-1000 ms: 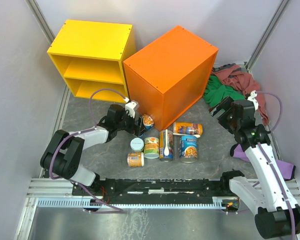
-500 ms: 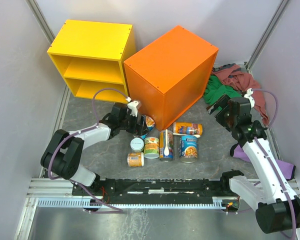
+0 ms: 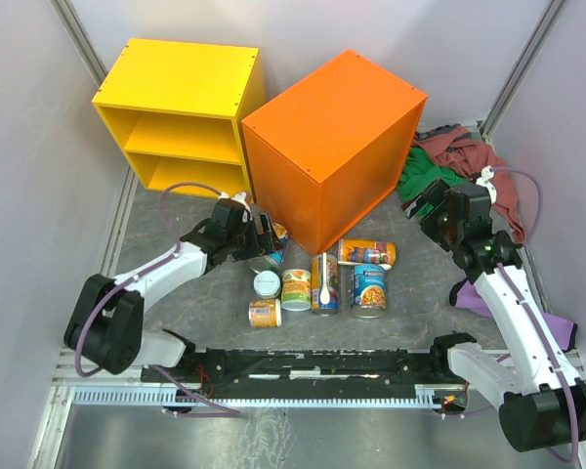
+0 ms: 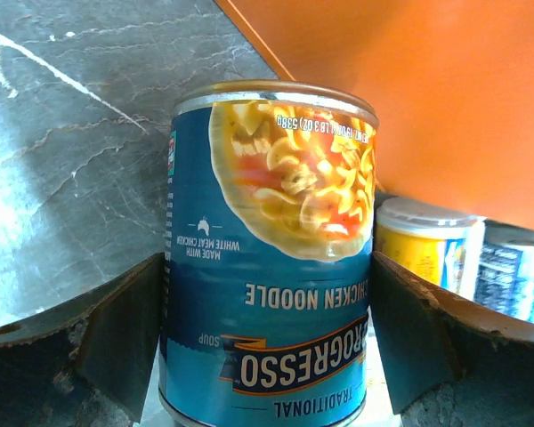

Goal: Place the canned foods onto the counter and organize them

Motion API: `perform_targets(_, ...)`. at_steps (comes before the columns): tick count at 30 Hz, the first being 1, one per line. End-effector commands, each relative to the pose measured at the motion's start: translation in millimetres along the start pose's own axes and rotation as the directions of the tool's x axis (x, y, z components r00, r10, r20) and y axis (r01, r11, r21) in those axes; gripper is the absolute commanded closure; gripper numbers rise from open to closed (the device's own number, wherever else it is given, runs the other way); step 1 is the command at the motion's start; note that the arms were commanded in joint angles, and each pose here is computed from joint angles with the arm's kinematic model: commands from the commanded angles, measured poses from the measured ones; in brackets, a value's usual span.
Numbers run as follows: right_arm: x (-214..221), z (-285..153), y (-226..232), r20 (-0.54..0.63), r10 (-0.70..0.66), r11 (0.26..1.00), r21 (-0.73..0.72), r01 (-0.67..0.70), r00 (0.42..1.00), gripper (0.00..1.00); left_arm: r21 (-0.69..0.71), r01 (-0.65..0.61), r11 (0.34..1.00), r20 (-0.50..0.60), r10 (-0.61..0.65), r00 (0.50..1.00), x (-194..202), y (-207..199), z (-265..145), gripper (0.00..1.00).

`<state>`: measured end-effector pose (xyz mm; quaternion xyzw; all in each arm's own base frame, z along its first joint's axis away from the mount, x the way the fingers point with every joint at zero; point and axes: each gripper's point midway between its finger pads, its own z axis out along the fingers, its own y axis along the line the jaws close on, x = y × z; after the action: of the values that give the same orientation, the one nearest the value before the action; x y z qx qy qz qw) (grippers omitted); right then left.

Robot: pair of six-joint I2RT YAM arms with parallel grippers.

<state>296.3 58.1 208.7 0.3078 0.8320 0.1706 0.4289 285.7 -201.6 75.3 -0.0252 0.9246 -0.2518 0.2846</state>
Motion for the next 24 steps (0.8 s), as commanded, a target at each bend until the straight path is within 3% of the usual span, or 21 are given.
perform_targets(1, -24, -14, 29, 0.062, 0.000, 0.996, -0.094, 0.006, 0.998, 0.00, 0.177, 0.172, 0.969, 0.206, -0.207, 0.956, -69, -59, -43, 0.97)
perform_targets(8, -23, -25, 29, 0.059, 0.005, 0.995, -0.103, 0.001, 0.998, 0.00, 0.261, 0.371, 0.891, 0.204, -0.427, 0.881, -70, -66, -61, 0.97)
perform_targets(13, -23, -34, 29, 0.057, 0.005, 0.994, -0.110, 0.001, 0.998, 0.00, 0.321, 0.509, 0.799, 0.197, -0.582, 0.789, -70, -66, -76, 0.97)
perform_targets(24, -18, -38, 30, 0.047, 0.038, 0.991, -0.134, -0.031, 0.998, 0.02, 0.301, 0.676, 0.673, 0.220, -0.738, 0.637, -68, -49, -101, 0.97)
